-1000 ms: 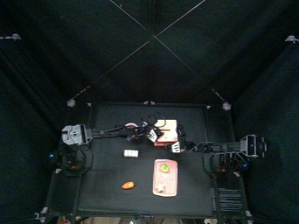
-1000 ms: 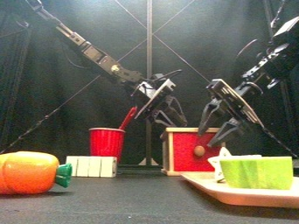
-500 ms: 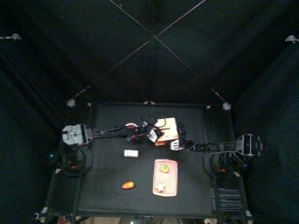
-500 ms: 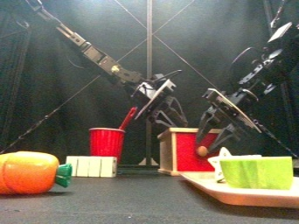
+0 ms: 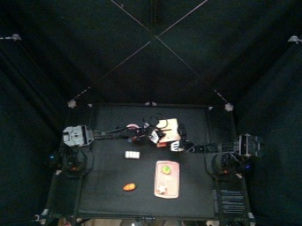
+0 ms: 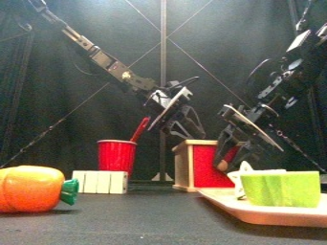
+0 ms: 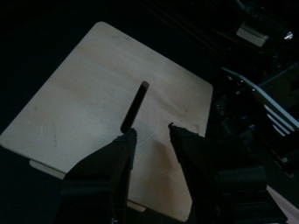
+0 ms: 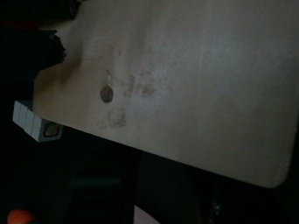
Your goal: Grab drawer handle
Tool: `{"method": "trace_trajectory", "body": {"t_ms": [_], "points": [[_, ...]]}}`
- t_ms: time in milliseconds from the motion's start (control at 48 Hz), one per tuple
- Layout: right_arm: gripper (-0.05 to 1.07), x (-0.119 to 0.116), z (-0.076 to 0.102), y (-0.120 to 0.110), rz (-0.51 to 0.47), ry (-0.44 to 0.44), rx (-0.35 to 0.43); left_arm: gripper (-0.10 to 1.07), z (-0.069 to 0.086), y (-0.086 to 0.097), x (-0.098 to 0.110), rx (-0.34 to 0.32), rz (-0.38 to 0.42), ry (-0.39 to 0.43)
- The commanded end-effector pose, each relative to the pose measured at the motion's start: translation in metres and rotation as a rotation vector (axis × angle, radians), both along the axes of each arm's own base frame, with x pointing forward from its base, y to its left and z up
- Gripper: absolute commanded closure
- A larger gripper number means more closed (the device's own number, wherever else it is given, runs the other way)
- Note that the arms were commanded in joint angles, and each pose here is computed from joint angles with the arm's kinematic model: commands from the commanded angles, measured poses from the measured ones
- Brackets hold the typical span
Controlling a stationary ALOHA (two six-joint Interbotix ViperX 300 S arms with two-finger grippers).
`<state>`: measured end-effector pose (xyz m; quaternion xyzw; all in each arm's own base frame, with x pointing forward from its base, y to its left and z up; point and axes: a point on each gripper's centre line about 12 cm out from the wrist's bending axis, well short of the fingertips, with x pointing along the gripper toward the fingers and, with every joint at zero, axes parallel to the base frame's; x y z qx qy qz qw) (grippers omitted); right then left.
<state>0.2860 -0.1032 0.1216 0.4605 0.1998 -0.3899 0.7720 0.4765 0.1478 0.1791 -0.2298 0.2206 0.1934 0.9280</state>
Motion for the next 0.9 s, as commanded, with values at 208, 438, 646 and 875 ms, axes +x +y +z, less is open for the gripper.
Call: {"method": "trace_trajectory", "body": {"t_ms": [208, 438, 646, 875], "points": [[0.47, 0.007, 0.009, 0.002, 0.002, -0.032, -0.022, 0.21, 0.012, 0.002, 0.003, 0.009, 0.002, -0.029], [0.49, 0.013, 0.011, 0.007, 0.027, -0.037, -0.035, 0.21, 0.008, 0.003, 0.003, 0.005, 0.004, -0.021], [0.49, 0.011, 0.01, 0.007, 0.029, -0.032, -0.037, 0.21, 0.009, 0.003, 0.004, 0.005, 0.005, -0.024], [0.49, 0.014, 0.011, 0.01, 0.042, -0.036, -0.04, 0.21, 0.004, 0.003, 0.001, -0.01, 0.008, 0.01]]}}
